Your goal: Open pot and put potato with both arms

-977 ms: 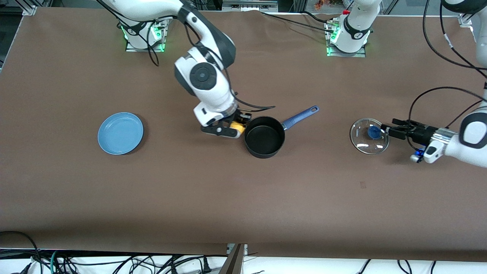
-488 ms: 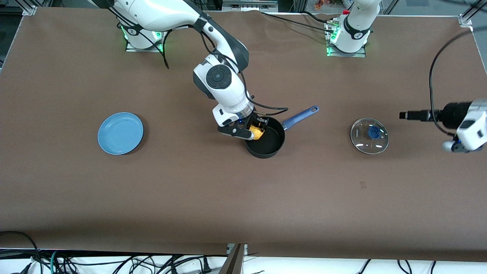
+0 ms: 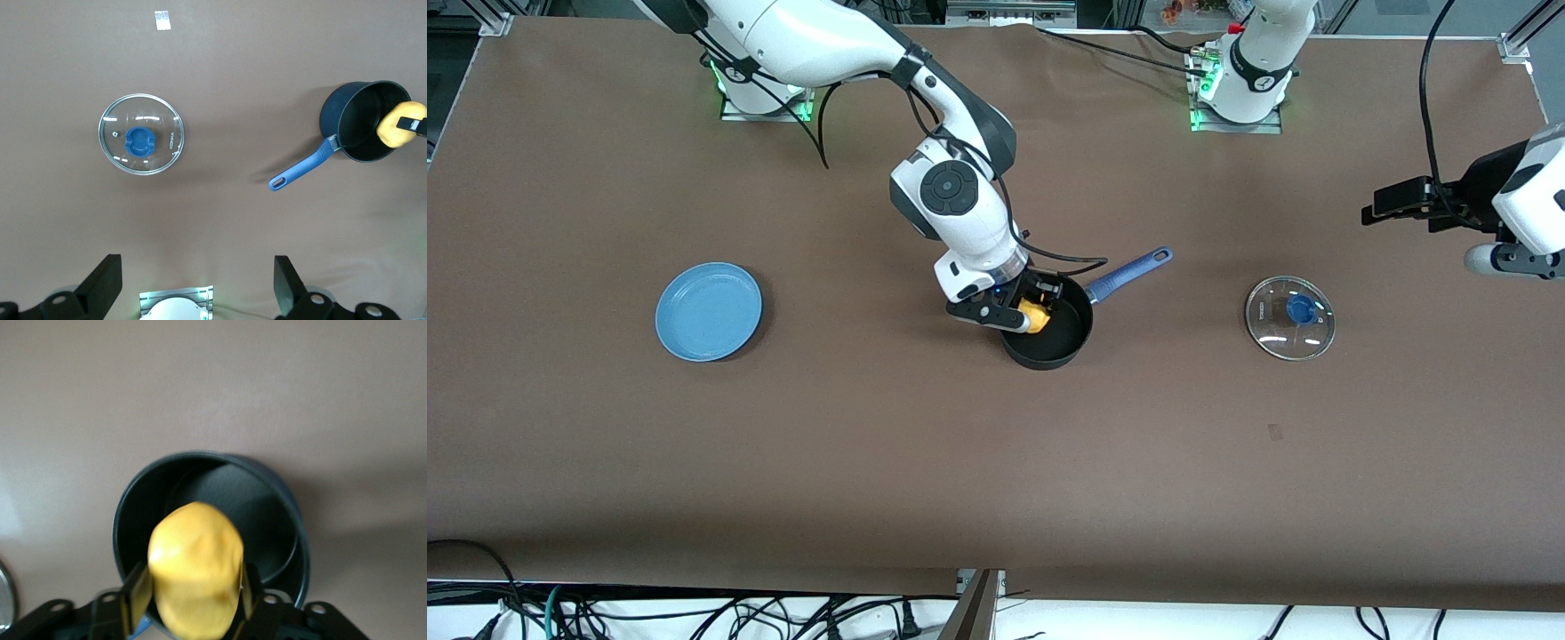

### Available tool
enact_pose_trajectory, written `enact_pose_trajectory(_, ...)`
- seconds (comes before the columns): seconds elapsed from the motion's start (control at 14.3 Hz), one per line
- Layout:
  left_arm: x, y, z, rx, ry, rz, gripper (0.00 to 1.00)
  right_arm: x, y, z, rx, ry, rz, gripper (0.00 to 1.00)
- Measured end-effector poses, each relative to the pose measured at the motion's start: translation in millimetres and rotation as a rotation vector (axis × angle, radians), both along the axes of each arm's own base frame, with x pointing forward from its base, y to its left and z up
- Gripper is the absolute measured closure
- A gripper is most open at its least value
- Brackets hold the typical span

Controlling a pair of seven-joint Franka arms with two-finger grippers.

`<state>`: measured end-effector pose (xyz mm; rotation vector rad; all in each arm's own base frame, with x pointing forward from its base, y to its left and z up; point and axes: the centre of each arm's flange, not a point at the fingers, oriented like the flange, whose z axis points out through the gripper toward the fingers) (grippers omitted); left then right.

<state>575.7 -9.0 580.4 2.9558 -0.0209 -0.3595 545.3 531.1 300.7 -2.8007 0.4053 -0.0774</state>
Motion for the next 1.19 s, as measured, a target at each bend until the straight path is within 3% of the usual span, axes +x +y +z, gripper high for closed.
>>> enact_pose_trajectory(0.21,3.6,-43.2,-13.0,0.08,0.001,-0.061,0.0,18.7,-16.3,17.7,-0.067,0.019,0.052,0.01)
enact_pose_trajectory(0.42,6.1,-68.6,-22.4,0.137,-0.039,-0.057,0.0,44.4,-55.4,64.9,-0.149,0.061,0.151,0.0)
enact_pose_trajectory(0.56,5.0,-55.1,-26.7,0.147,-0.103,-0.015,0.0,62.4,-102.3,101.8,-0.196,0.079,0.235,0.0)
enact_pose_trajectory(0.77,-6.8,-33.8,-23.3,0.15,-0.119,0.026,0.0,87.3,-196.6,154.4,-0.252,0.115,0.35,0.0)
enact_pose_trajectory(0.98,-12.2,-35.8,-15.8,0.152,-0.127,0.026,0.0,95.4,-290.1,196.0,-0.278,0.149,0.453,0.0)
enact_pose_trajectory(1.19,-13.3,-34.9,-16.4,0.153,-0.125,0.028,0.0,83.8,-371.4,234.7,-0.294,0.154,0.48,0.0)
